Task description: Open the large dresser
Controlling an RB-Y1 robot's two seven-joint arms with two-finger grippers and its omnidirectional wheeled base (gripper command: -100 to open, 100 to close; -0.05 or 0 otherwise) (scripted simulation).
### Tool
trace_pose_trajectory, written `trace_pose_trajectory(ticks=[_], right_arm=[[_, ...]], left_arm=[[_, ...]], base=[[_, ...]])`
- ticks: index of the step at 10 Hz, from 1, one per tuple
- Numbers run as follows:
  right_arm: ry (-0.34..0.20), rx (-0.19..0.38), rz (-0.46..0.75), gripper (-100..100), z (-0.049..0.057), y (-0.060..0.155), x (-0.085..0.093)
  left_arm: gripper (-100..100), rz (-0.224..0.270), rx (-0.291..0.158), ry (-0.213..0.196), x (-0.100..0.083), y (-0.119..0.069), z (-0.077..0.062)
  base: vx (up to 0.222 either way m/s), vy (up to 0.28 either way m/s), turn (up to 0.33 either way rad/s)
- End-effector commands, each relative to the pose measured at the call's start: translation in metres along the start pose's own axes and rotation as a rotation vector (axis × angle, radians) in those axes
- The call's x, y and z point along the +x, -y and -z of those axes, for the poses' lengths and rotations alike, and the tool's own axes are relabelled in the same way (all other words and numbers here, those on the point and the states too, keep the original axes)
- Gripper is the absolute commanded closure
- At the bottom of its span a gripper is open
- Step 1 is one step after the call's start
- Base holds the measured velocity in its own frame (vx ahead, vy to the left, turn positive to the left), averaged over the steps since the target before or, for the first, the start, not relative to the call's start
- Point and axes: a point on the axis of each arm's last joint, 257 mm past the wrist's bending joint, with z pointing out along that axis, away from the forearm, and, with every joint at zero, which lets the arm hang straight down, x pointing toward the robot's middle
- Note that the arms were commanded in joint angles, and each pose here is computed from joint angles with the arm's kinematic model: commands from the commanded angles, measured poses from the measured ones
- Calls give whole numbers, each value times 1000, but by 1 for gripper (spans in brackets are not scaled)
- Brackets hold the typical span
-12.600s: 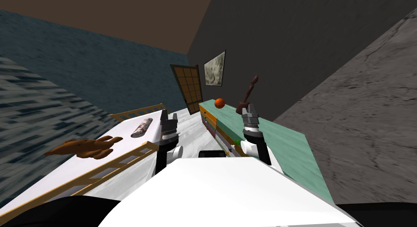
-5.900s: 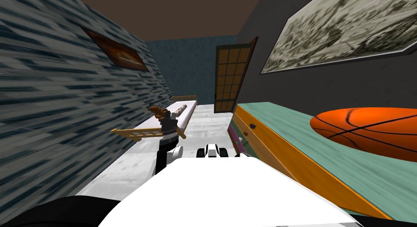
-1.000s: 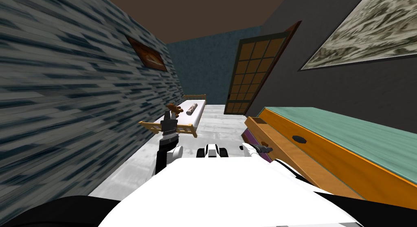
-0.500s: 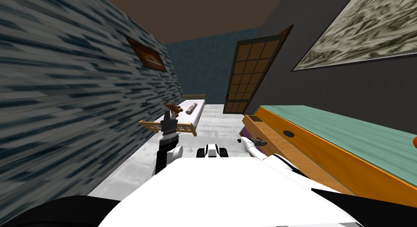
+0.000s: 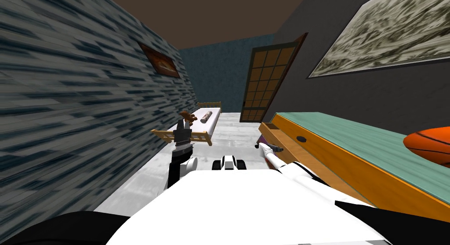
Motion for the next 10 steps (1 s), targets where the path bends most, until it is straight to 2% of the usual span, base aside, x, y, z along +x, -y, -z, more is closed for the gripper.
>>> trace_pose_trajectory(ticks=[1,3,8,9,10], right_arm=[[0,0,1,100,0,0,0],[18,-19,5,100,-16,12,3],[61,-69,27,100,-50,44,9],[69,-77,33,100,-56,51,10],[69,-83,33,100,-56,50,10]], left_arm=[[0,0,0,0,0,0,0],[0,0,0,0,0,0,0],[0,0,0,0,0,0,0],[0,0,0,0,0,0,0],[0,0,0,0,0,0,0]], base=[[0,0,0],[68,139,-129],[149,235,-143],[146,249,-165],[81,167,-51]])
